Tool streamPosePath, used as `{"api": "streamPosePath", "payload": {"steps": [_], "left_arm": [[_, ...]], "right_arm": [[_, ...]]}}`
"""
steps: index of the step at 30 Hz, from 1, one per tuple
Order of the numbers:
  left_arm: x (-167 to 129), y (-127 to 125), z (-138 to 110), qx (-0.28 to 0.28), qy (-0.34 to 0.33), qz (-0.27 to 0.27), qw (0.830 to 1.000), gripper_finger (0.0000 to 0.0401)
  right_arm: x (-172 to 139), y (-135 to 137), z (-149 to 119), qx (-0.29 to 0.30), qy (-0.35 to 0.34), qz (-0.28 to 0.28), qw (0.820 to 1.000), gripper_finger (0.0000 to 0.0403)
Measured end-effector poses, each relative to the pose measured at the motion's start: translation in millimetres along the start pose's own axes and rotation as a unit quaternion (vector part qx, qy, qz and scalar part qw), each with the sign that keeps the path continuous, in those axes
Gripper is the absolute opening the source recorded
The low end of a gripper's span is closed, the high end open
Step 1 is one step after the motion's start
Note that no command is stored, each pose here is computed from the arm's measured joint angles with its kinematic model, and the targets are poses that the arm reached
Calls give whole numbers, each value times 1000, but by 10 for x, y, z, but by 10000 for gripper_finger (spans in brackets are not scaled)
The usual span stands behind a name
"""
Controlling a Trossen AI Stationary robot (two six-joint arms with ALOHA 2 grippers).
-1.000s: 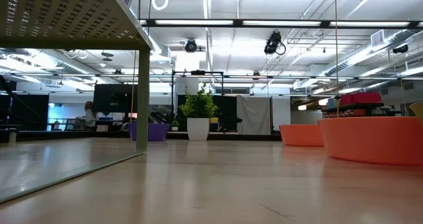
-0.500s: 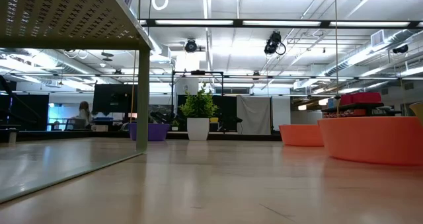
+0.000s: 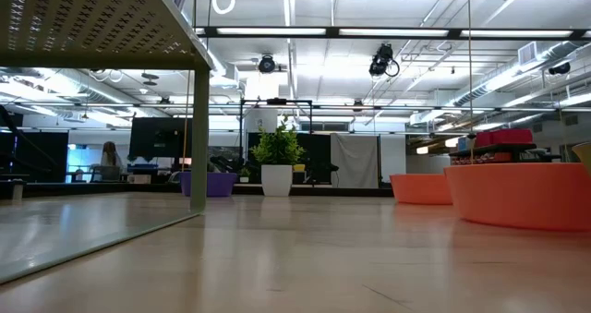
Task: Pick & Place Mini bowls
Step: Stack the white bowl on top of the white bowl on the shelf
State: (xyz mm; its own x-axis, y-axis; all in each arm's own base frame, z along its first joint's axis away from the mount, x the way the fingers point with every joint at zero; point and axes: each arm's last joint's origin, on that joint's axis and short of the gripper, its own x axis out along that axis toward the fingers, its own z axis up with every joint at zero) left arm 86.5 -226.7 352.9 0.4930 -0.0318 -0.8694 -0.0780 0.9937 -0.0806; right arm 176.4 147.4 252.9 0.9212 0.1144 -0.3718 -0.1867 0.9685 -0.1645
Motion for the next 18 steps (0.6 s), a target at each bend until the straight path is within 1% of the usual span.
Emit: {"api": "streamPosePath", "payload": {"steps": [13, 18], "left_arm": [[13, 9, -11, -15, 4, 5, 1000, 4], [112, 19, -79, -10, 41, 15, 999, 3]], "right_arm": [[0, 1, -1, 0, 0, 0, 1000, 236], [0, 1, -1, 0, 1, 3, 1000, 236]]}}
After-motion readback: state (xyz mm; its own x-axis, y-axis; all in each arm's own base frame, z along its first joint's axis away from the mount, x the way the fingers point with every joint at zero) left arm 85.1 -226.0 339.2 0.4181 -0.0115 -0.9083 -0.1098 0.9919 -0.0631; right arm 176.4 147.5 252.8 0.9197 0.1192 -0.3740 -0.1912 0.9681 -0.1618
